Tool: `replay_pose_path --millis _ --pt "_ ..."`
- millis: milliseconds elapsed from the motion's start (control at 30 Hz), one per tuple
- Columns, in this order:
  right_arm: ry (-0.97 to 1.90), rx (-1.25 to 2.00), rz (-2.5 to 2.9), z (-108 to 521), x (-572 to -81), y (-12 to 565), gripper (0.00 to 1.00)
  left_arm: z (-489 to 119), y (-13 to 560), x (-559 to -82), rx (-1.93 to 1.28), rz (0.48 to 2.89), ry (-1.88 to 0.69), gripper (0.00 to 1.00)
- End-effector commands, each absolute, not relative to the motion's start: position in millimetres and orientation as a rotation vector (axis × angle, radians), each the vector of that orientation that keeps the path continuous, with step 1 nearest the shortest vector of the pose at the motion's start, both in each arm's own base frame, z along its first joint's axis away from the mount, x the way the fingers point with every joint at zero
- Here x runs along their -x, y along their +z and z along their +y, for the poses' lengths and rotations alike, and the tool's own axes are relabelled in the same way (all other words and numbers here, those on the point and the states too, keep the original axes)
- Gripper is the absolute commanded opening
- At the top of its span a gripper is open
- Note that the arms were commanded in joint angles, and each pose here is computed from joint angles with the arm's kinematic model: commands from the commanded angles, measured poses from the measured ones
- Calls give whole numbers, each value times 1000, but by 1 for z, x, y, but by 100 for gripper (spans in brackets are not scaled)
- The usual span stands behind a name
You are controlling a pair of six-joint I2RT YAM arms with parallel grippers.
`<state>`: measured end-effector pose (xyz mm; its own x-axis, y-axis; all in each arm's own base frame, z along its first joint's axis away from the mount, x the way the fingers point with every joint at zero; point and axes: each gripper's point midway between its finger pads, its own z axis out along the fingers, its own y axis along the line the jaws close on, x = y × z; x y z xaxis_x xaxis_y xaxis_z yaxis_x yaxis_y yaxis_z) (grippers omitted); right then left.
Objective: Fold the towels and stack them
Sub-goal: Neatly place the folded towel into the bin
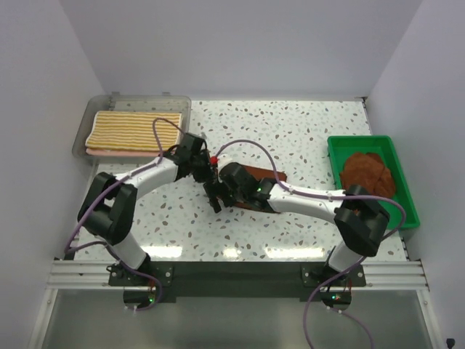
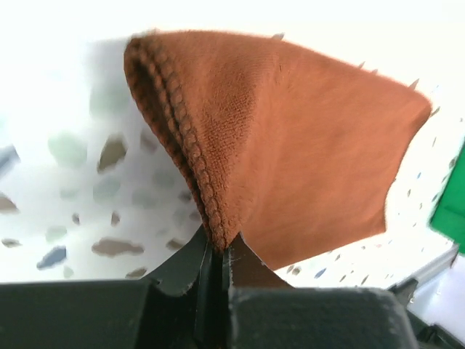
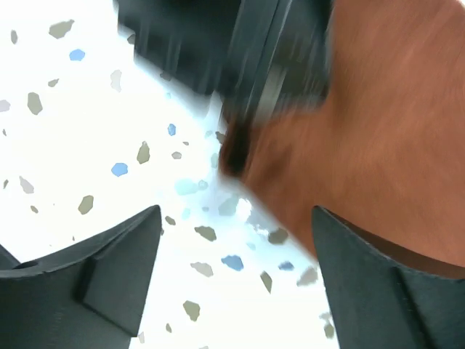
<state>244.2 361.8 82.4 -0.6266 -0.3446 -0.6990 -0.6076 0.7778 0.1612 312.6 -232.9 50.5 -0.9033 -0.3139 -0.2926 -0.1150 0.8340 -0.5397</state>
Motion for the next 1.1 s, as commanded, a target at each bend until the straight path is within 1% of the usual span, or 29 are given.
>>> replay_pose_path --millis 0,33,67,100,133,167,233,267,333,367,433,467,767,1067 --pt "492 627 2225 348 -249 120 89 -215 88 -357 208 2550 -584 0" --pt "487 616 2227 344 -248 121 91 -210 87 -364 178 2555 -550 0" --pt "478 606 2226 337 -246 125 96 -208 103 -381 172 2515 -530 0" --pt "470 601 2231 333 -244 125 99 -195 104 -386 188 2535 -483 0" --pt "464 596 2234 329 -243 126 99 -187 101 -393 164 2549 -440 0" --pt "446 602 2250 322 -239 122 99 -181 117 -408 166 2514 -422 0" --pt "422 606 2258 312 -234 123 99 -155 118 -420 191 2524 -347 0" --pt "415 605 2261 308 -233 123 99 -141 131 -433 222 2491 -326 0" --pt "399 603 2266 301 -231 125 99 -125 137 -439 213 2490 -279 0" --pt "379 606 2284 295 -228 121 99 -113 151 -451 226 2448 -221 0" --pt "363 600 2290 288 -226 121 99 -87 154 -457 234 2463 -113 0" --pt "355 598 2297 285 -226 120 99 -75 170 -468 253 2428 -89 0" --pt "306 642 2298 278 -230 132 99 3 187 -498 309 2443 179 0" --pt "269 675 2316 275 -237 127 99 76 205 -519 362 2356 299 0"
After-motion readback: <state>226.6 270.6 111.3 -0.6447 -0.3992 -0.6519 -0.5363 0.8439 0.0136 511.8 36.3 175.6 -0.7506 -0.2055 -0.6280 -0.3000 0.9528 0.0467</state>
